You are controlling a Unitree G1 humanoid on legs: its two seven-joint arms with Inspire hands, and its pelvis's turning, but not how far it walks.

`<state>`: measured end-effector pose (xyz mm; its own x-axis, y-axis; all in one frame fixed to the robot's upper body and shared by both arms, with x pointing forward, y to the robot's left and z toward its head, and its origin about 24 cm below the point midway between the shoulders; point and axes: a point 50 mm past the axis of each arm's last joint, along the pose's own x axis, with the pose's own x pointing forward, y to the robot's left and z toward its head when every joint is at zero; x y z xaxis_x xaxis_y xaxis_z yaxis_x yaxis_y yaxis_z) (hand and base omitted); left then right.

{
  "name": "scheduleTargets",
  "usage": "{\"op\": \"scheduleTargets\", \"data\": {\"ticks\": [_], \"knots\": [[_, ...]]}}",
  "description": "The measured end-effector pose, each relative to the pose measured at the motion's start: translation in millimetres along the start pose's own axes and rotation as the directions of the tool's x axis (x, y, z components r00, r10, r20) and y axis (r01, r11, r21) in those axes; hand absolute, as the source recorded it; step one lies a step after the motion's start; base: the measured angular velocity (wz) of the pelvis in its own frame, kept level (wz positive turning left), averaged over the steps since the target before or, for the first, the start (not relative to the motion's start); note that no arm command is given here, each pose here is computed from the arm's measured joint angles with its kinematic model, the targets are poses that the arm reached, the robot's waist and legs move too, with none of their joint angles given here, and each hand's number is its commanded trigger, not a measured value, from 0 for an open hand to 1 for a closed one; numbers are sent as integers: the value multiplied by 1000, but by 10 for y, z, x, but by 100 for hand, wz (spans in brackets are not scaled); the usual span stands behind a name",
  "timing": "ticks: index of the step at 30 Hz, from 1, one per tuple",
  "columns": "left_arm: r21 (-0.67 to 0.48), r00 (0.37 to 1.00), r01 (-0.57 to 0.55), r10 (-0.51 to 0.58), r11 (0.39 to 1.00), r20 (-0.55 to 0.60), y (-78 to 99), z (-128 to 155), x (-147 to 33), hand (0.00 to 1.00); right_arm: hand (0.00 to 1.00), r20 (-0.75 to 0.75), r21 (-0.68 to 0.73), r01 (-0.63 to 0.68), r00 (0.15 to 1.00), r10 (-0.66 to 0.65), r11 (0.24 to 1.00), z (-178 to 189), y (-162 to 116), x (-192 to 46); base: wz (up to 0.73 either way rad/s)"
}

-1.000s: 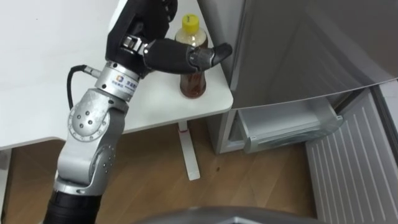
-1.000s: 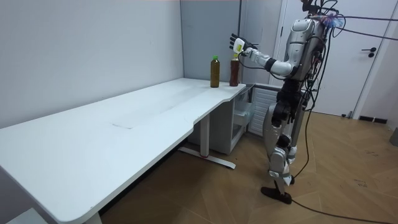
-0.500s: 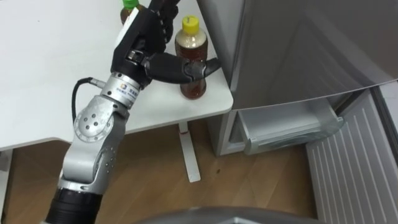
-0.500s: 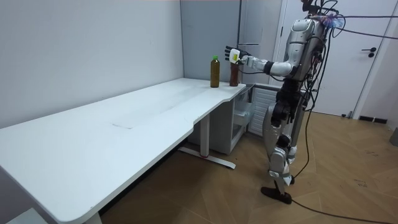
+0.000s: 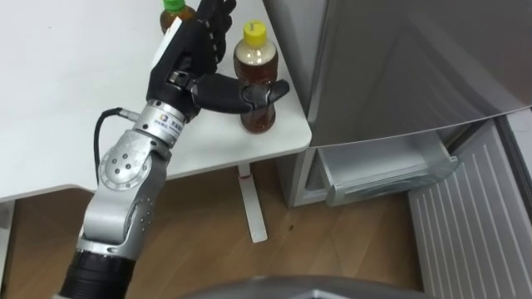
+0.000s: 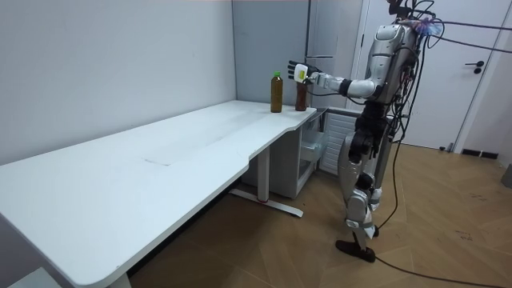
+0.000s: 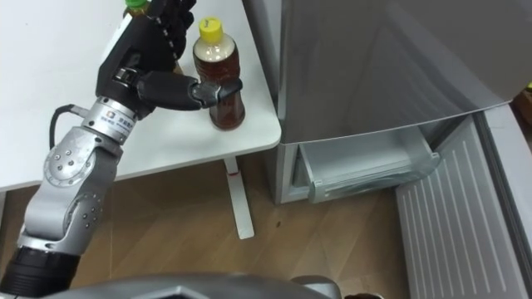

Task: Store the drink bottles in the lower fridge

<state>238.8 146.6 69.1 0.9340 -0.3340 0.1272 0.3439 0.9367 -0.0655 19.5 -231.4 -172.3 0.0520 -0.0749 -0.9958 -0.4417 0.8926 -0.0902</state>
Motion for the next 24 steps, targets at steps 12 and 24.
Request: {"op": "scheduleTargets", "data": {"ticks": [12,24], "knots": [[-3,1000,-13,13,1000,-21,19,-49,-7,0,0,3,8,2,1000,-2,1000,2,-2,0,0],[-12,998,-22,21,1000,-60,37,-144,-43,67,0,1,8,5,1000,-5,1000,-3,-10,-2,-5]]}}
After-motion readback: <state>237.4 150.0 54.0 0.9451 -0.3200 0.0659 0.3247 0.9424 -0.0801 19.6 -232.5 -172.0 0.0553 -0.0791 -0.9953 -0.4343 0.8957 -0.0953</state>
